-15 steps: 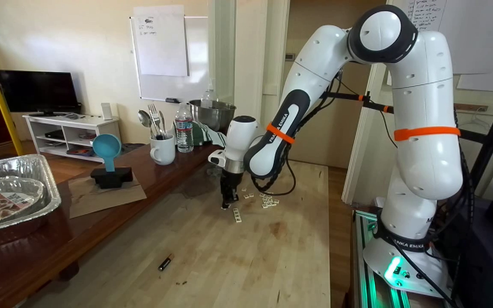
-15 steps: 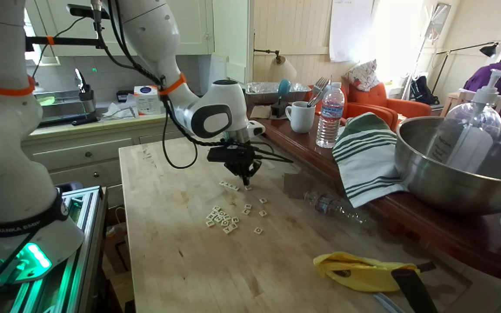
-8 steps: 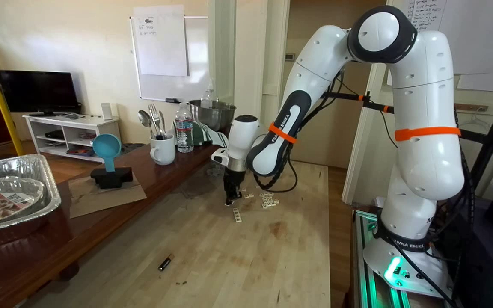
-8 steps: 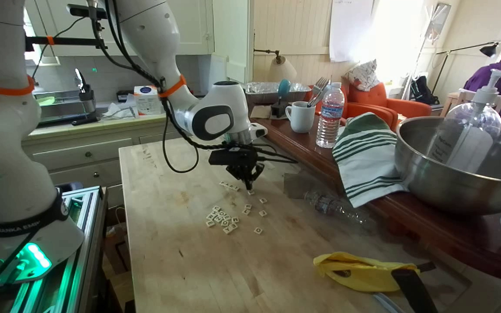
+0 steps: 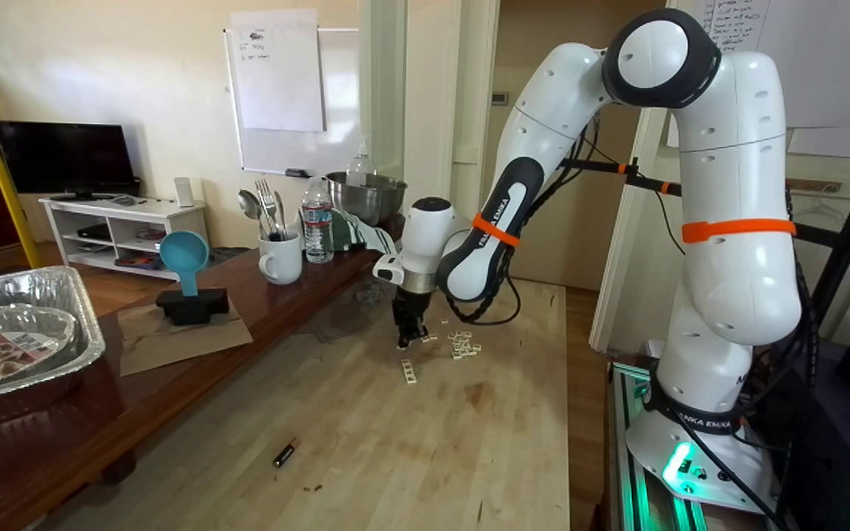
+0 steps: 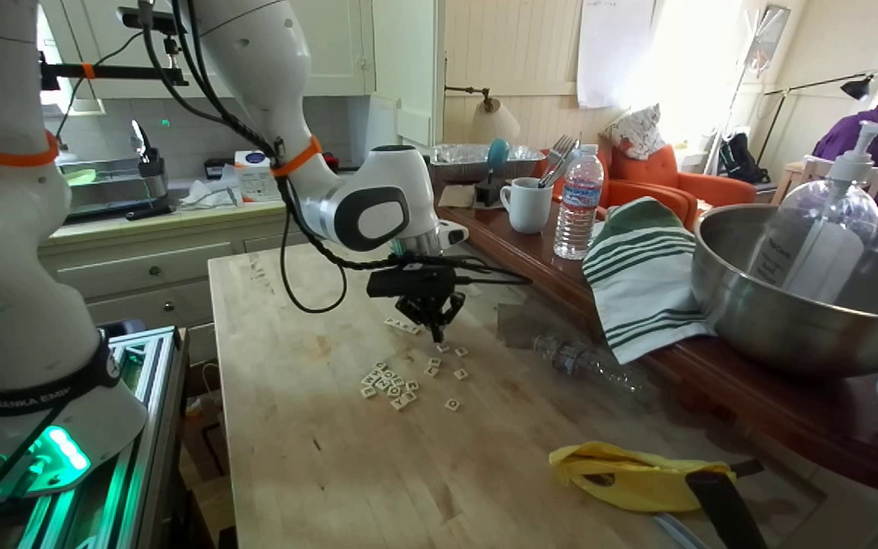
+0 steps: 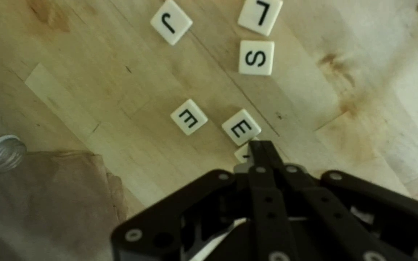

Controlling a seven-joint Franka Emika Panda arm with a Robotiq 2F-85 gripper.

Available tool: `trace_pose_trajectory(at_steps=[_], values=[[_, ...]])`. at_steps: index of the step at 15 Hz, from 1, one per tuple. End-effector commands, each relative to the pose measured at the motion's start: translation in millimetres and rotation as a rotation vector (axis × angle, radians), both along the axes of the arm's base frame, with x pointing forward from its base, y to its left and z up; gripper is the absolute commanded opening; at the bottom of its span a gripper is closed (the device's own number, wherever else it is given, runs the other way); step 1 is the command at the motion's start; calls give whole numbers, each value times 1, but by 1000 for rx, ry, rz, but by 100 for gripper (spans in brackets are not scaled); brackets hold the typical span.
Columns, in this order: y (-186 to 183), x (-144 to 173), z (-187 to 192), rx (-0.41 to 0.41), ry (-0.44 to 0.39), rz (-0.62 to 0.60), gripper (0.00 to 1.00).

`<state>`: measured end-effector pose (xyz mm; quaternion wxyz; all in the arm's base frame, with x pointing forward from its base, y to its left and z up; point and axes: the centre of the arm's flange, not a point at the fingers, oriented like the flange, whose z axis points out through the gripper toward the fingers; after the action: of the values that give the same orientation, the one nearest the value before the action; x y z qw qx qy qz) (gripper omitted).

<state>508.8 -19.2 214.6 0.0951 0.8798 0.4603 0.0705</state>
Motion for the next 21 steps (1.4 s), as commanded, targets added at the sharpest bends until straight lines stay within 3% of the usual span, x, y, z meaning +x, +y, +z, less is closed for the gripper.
trace_pose_trajectory(at_steps=[1,10,21], values=[[0,-26,-31,-4,54,133,0],[6,-43,-29,19,13,360,0],[12,-45,-28,28,22,446,0]])
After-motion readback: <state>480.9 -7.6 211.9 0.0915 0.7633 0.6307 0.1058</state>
